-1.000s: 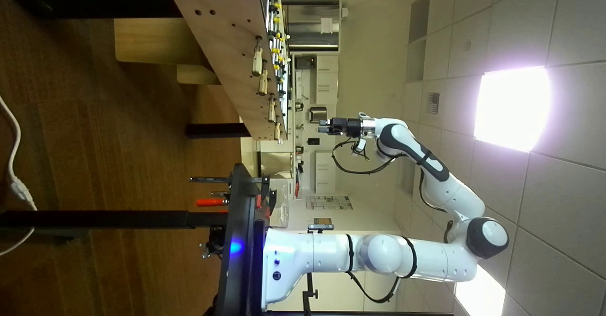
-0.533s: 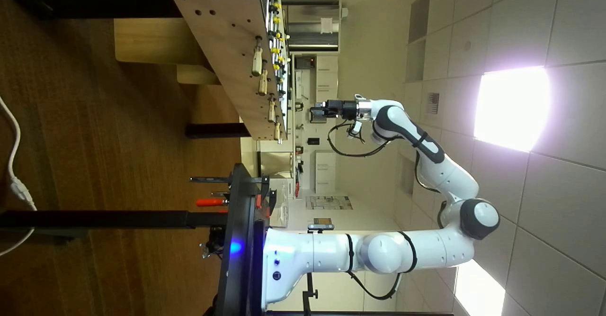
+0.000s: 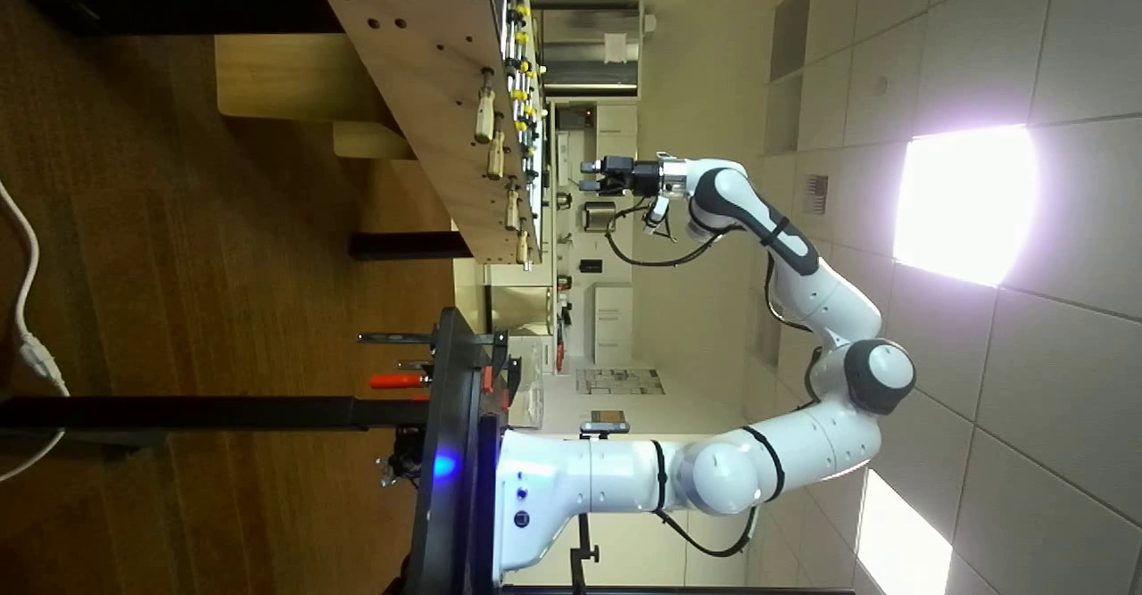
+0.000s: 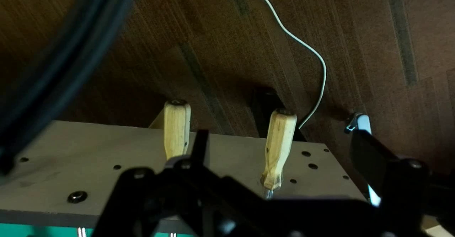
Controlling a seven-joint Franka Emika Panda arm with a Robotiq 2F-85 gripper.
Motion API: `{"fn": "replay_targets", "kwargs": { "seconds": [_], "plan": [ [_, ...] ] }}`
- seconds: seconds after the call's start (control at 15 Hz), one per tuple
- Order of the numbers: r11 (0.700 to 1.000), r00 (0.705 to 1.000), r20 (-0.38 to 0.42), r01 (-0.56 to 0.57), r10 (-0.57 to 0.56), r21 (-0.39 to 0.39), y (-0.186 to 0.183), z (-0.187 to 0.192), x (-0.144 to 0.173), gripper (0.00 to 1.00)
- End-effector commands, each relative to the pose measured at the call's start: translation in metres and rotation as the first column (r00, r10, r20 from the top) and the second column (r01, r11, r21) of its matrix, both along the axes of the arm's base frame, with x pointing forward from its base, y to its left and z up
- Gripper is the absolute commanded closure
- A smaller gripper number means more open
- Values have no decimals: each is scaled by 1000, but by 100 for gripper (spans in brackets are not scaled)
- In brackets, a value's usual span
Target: Pull two handles out
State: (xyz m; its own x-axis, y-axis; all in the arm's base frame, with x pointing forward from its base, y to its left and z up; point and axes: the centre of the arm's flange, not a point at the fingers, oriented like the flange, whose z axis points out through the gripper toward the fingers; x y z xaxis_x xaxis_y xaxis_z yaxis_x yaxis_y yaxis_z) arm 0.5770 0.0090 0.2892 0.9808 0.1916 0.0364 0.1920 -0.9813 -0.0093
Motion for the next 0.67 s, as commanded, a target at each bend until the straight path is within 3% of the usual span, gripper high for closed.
{"fn": "replay_targets", "kwargs": {
  "seconds": [0.0,0.6],
  "plan": [
    [999,999,10,47,-47,3,8,10,34,0],
    [1000,998,-55,9,-8,28,47,-24,66,0]
  ]
}}
